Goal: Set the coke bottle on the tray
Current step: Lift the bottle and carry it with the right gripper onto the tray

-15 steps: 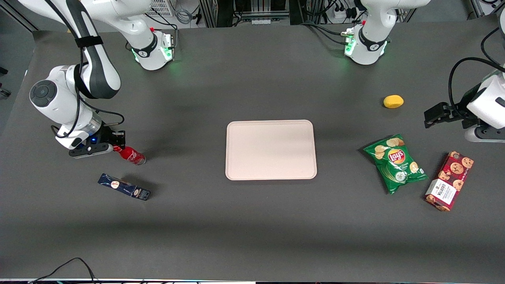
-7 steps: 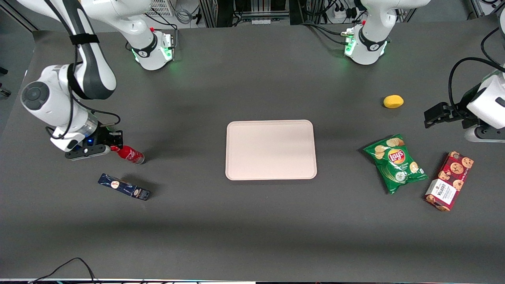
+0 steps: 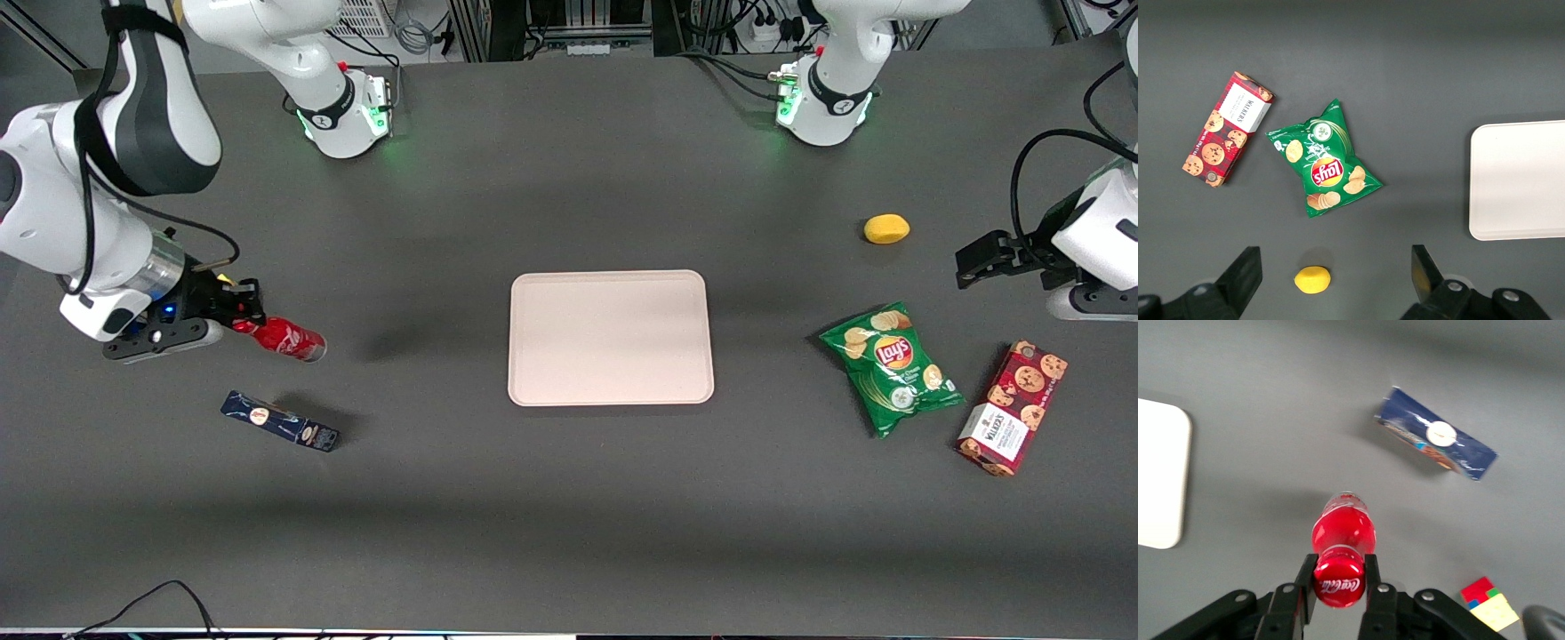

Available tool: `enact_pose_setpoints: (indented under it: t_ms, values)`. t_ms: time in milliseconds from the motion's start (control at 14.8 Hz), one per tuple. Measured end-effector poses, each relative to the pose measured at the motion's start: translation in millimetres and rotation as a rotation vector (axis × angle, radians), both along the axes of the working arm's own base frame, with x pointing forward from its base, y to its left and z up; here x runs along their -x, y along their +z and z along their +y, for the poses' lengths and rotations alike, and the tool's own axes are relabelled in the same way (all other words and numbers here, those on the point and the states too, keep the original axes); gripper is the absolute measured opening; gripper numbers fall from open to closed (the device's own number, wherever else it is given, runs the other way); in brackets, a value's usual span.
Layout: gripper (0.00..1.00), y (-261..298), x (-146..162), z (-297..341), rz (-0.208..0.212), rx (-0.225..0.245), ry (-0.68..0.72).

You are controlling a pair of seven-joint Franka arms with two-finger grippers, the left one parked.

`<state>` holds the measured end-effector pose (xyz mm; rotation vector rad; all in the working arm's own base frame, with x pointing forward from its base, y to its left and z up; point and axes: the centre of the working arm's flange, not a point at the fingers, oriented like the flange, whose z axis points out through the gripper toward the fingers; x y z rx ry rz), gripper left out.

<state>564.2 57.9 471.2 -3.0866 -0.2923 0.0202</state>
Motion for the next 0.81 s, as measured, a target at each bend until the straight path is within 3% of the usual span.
enact_pose_setpoints:
  t_ms: [405, 811]
  values:
    - [0.31, 45.7, 9.6, 123.9, -0.045, -0.028, -0.063]
    - [0.31, 34.8, 15.2, 236.4, -0.005, -0.075, -0.199]
